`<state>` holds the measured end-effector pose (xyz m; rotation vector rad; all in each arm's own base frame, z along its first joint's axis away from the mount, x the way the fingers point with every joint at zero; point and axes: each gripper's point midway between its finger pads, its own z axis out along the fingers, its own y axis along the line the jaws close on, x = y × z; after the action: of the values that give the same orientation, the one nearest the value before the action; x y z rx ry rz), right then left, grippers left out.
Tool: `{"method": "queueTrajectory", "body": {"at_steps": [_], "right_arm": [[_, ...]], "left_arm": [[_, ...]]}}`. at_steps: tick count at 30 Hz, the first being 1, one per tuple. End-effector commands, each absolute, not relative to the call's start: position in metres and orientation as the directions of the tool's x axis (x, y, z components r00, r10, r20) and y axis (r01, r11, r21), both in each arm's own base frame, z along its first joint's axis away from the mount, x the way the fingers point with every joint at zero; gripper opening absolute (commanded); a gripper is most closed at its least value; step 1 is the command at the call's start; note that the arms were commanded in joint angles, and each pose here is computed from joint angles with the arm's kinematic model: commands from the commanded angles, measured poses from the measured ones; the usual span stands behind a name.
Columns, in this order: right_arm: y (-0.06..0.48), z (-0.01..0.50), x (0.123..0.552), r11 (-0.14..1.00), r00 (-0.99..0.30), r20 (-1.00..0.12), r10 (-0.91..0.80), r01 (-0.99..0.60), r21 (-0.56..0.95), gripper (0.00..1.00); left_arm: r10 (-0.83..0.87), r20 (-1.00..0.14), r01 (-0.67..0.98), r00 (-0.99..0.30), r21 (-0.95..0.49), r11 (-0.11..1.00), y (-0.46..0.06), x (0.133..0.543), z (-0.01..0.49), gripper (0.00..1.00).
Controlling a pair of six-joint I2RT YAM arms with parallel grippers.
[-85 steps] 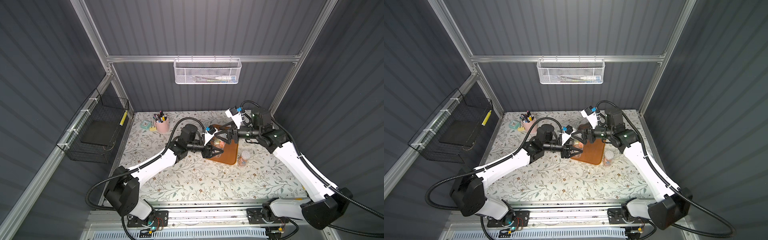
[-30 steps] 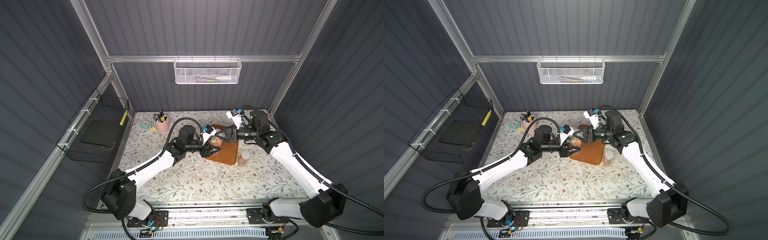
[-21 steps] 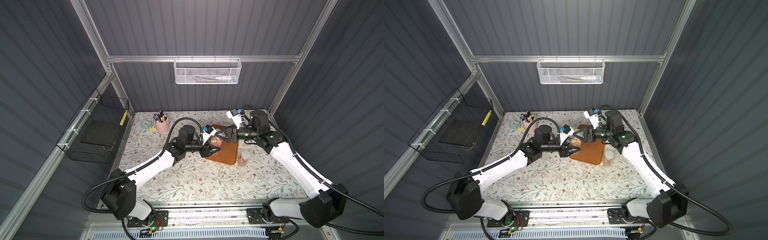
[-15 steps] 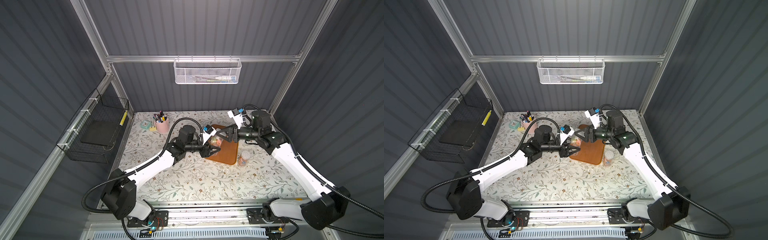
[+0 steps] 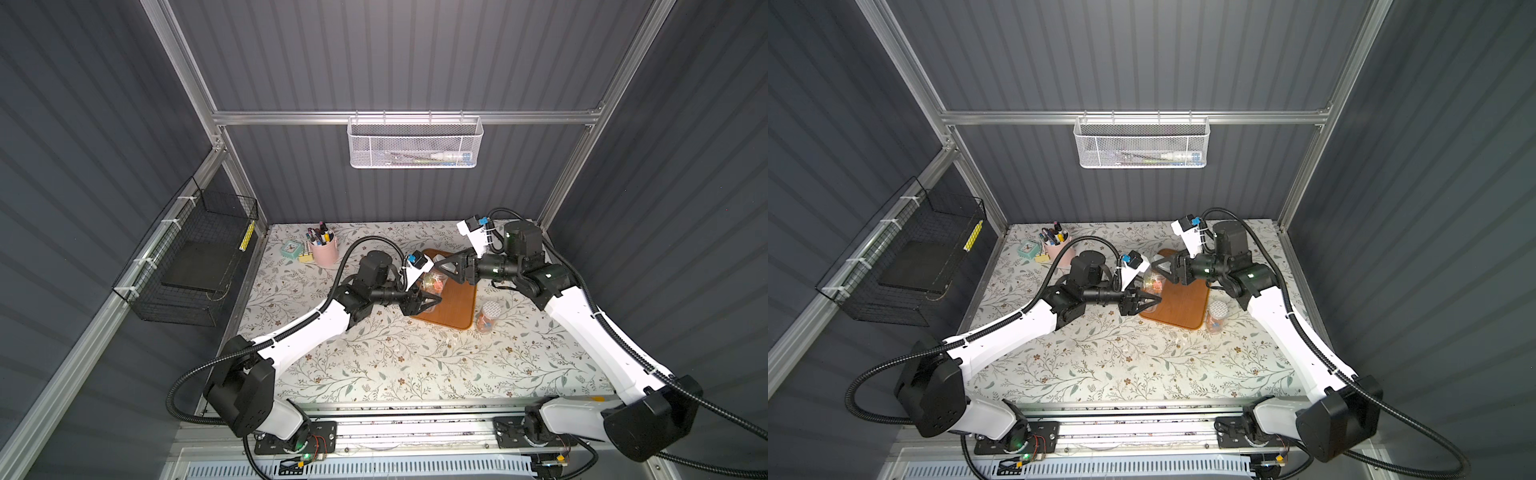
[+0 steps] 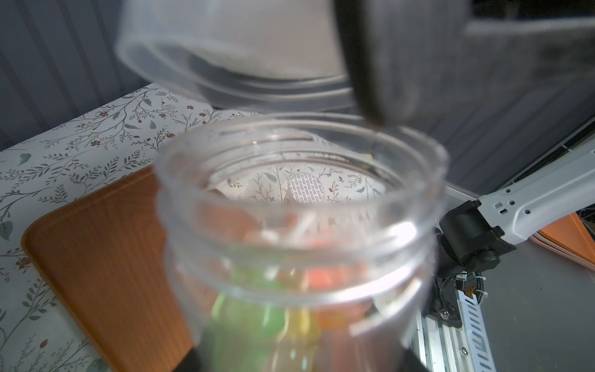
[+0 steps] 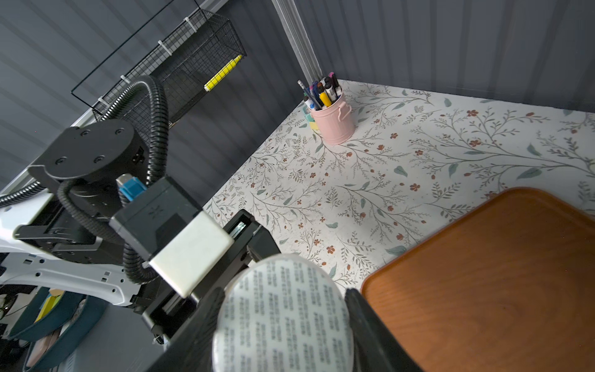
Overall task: Pour the candies out of the jar
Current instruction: Unscrew the lid from the jar, then place the lid at the center of the board.
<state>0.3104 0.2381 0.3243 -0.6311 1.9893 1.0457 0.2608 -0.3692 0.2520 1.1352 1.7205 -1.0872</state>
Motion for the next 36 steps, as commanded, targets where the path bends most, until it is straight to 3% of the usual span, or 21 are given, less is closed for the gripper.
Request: {"method": "queueTrajectory", "body": {"at_steps": [1,8,13,18,25,36], "right_arm": [[0.223,0.330,0.314,0.616,-0.531,-0.843,-0.080,-0.691,0.377,0.55],[0.221,0.283,0.317,0.695,-0.611,-0.781,-0.132,-0.618,0.366,0.55],[0.262,0.226,0.305,0.679,-0.678,-0.703,-0.216,-0.622,0.391,0.55],[0.316,0.195,0.295,0.632,-0.665,-0.705,-0.247,-0.662,0.403,0.55],[0.376,0.139,0.306,0.686,-0.625,-0.732,-0.272,-0.659,0.308,0.54],[0.428,0.067,0.325,0.747,-0.548,-0.728,-0.411,-0.661,0.076,0.55]], "left_arm": [[0.262,-0.930,0.949,-0.259,-0.193,0.251,-0.369,0.265,0.253,0.00],[0.210,-0.929,0.881,-0.306,-0.193,0.432,-0.328,0.293,0.234,0.00],[0.220,-0.931,0.767,-0.291,-0.090,0.635,-0.279,0.320,0.225,0.00],[0.224,-0.932,0.605,-0.284,0.007,0.796,-0.231,0.346,0.224,0.00],[0.108,-0.952,0.462,-0.285,-0.037,0.886,-0.183,0.371,0.234,0.00],[0.020,-0.954,0.409,-0.299,-0.109,0.906,-0.162,0.381,0.239,0.00]]}}
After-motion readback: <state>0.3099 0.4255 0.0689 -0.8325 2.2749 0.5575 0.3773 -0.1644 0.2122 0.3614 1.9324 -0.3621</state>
